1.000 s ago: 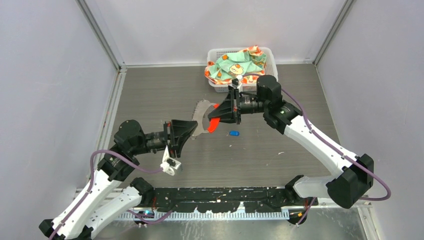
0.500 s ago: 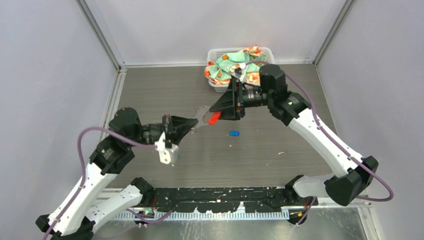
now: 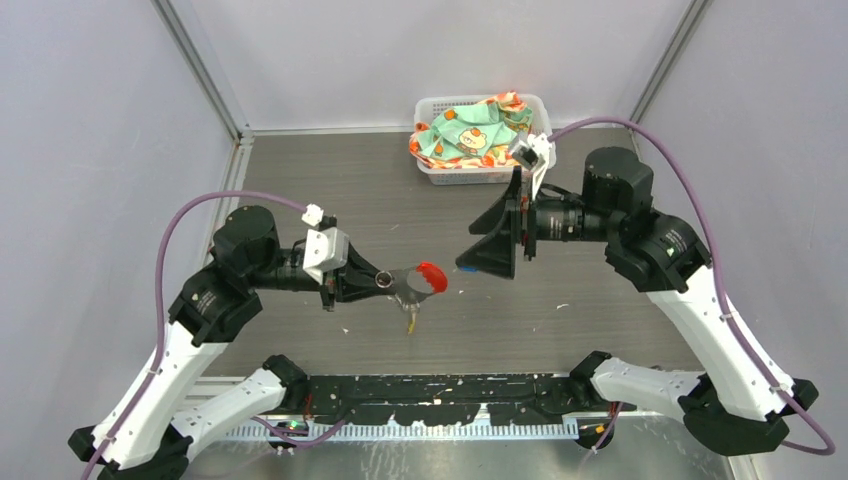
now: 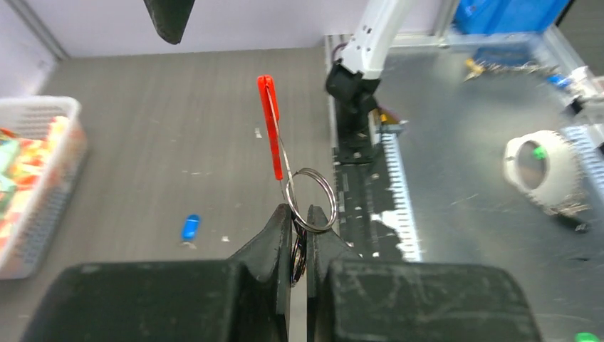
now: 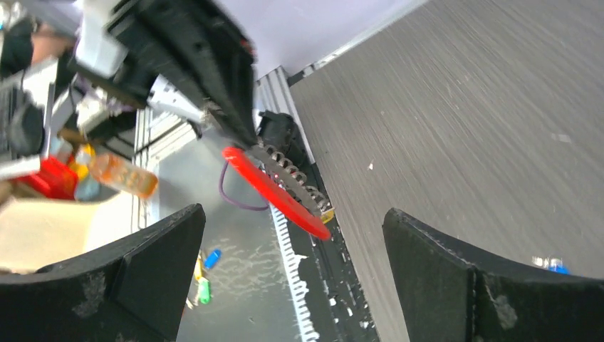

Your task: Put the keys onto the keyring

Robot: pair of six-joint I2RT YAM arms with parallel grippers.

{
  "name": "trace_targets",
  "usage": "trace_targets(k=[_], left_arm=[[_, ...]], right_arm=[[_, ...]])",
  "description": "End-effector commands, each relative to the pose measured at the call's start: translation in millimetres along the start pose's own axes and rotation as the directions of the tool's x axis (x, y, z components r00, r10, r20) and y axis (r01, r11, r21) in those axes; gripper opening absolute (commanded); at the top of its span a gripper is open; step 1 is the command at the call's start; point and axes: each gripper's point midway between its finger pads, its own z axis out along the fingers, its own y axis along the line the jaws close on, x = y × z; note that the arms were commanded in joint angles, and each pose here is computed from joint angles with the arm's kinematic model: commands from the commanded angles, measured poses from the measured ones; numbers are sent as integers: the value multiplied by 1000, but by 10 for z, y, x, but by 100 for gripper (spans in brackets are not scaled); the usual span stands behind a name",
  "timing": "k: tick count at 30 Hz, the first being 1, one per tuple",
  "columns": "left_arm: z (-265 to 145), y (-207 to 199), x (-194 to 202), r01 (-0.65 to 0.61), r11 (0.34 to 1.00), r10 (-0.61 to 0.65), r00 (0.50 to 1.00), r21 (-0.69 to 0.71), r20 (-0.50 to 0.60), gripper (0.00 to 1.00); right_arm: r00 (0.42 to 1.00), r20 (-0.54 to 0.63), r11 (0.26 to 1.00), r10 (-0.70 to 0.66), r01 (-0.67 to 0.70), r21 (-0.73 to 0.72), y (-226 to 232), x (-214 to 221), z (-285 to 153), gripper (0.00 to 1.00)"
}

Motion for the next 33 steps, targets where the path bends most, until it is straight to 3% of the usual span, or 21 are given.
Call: trace_targets(k=[1, 7, 13, 25, 27, 29, 31, 33], left_arm=[[55, -142, -151, 216, 973, -219, 975, 79, 45, 0], [69, -172, -205, 234, 966, -242, 968, 109, 61, 0], [51, -227, -272, 211, 967, -223, 972, 142, 73, 0], [46, -234, -278, 170, 974, -183, 979, 147, 85, 0], [46, -218, -288, 159, 977, -173, 981, 139, 89, 0], [52, -204, -296, 158, 978, -171, 981, 135, 92, 0], [53, -206, -299, 160, 977, -174, 980, 138, 91, 0], [51, -207, -310, 163, 977, -177, 980, 139, 93, 0]], right_arm=[[958, 51, 949, -281, 285, -132, 309, -78, 147, 100], [945, 58, 905, -321, 324, -277, 648, 31, 361, 97], [955, 101, 896, -280, 297, -331, 722, 24, 449, 82], [976, 70, 905, -205, 216, -367, 782, 86, 573, 18], [980, 58, 911, -193, 201, -361, 775, 103, 566, 21], [982, 41, 915, -186, 188, -357, 761, 141, 559, 52], [981, 39, 921, -190, 191, -340, 730, 162, 564, 54], [980, 39, 927, -195, 197, -320, 692, 164, 580, 46]])
